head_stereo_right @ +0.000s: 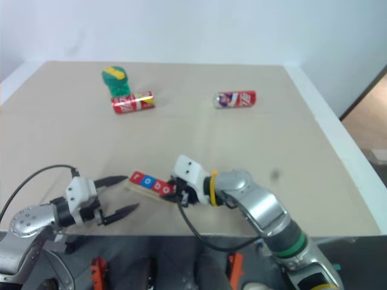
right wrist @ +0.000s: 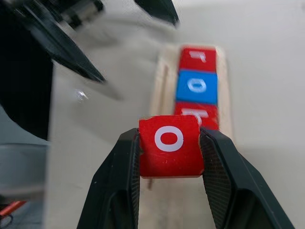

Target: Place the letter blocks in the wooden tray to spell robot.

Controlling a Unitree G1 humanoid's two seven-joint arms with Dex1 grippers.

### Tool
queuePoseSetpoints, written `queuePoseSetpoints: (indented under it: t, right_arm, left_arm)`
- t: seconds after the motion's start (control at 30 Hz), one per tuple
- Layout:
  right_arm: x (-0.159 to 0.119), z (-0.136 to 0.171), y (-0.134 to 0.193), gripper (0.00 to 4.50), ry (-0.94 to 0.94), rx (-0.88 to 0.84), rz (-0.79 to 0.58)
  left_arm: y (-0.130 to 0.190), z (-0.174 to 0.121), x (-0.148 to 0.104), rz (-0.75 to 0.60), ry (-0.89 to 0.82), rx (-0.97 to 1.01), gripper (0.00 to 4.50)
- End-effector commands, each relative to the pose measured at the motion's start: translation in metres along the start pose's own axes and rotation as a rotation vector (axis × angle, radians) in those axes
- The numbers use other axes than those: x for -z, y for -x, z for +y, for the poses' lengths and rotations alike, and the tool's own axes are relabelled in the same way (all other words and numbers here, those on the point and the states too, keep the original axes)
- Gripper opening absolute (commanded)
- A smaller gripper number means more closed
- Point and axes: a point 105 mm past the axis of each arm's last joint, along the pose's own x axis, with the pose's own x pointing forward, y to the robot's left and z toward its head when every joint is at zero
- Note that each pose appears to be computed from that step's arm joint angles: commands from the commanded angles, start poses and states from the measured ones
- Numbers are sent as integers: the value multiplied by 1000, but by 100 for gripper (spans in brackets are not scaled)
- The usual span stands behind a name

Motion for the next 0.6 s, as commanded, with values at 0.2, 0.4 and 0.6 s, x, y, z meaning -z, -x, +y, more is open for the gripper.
queuePoseSetpoints:
  t: [0.2,0.4,0.6]
  right_arm:
    - [-4,-8,-3,122,44,42,-21]
    - [0,-6,-5,122,17,43,-13]
    - [5,-5,-7,122,-26,50,6]
  left_arm:
    - [1,0,-9,-24,-34,-28,450]
    - [0,0,-13,-46,-28,-16,450]
    - [-4,-7,-18,-62,-3,35,450]
